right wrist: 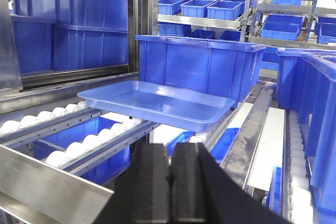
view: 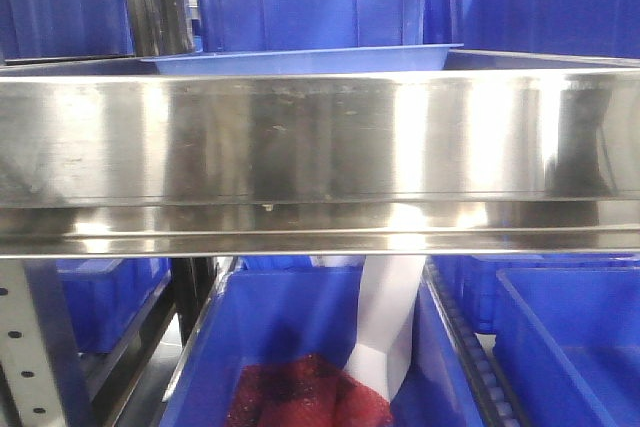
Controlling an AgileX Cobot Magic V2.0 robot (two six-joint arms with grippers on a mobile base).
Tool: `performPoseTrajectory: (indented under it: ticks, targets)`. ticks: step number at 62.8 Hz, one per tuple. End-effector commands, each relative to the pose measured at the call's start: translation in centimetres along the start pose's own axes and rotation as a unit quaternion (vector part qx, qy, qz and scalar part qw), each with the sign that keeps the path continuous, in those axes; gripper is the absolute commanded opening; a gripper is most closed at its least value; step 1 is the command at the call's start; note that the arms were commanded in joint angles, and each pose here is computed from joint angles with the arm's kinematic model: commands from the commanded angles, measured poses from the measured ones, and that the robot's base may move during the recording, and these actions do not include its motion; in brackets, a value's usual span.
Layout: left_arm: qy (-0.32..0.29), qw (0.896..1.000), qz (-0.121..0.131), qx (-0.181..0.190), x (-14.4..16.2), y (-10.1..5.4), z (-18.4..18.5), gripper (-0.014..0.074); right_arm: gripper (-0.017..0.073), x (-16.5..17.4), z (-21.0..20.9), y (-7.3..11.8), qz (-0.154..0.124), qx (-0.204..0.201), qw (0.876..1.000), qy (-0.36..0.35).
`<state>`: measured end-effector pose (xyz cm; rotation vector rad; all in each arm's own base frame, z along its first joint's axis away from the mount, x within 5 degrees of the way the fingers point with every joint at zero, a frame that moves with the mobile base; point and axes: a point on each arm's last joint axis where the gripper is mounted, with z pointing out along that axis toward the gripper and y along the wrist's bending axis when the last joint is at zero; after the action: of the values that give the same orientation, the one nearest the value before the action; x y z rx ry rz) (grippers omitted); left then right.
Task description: Grab blue tray and place on right shelf
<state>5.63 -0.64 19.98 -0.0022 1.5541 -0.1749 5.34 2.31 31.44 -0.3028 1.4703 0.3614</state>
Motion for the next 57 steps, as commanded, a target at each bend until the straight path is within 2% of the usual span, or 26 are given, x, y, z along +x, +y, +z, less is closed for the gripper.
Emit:
performPoseTrajectory:
  ticks: [1, 33, 38, 45, 52, 57]
  targets:
    - [-0.04, 0.999, -0.001, -0.002, 0.1, 0.1, 0.0, -0.0048, 0.0052, -1.8, -0.1, 0.2, -0.012, -0.009, 0.998, -0.057]
    - [-0.04, 0.999, -0.001, -0.002, 0.1, 0.1, 0.0, -0.0048, 0.0052, -1.7, -0.1, 0.2, -0.012, -0.009, 0.998, -0.056]
    - [-0.04, 0.999, -0.001, -0.002, 0.1, 0.1, 0.0, -0.0048, 0.0052, -1.6, -0.1, 0.1, -0.027, -0.003, 0.998, -0.05]
    - [-0.04, 0.999, -0.001, -0.002, 0.1, 0.1, 0.0, -0.0048, 0.0052, -1.2, -0.1, -0.3, -0.046, 0.031, 0.998, -0.028]
    - [-0.04, 0.999, -0.001, -0.002, 0.1, 0.1, 0.0, -0.0048, 0.0052, -0.9, -0.2, -0.9, -0.055, 0.089, 0.994, -0.012]
    - [-0.04, 0.999, -0.001, -0.002, 0.1, 0.1, 0.0, -0.0048, 0.0052, -0.2, -0.6, -1.4, -0.078, 0.14, 0.987, -0.014]
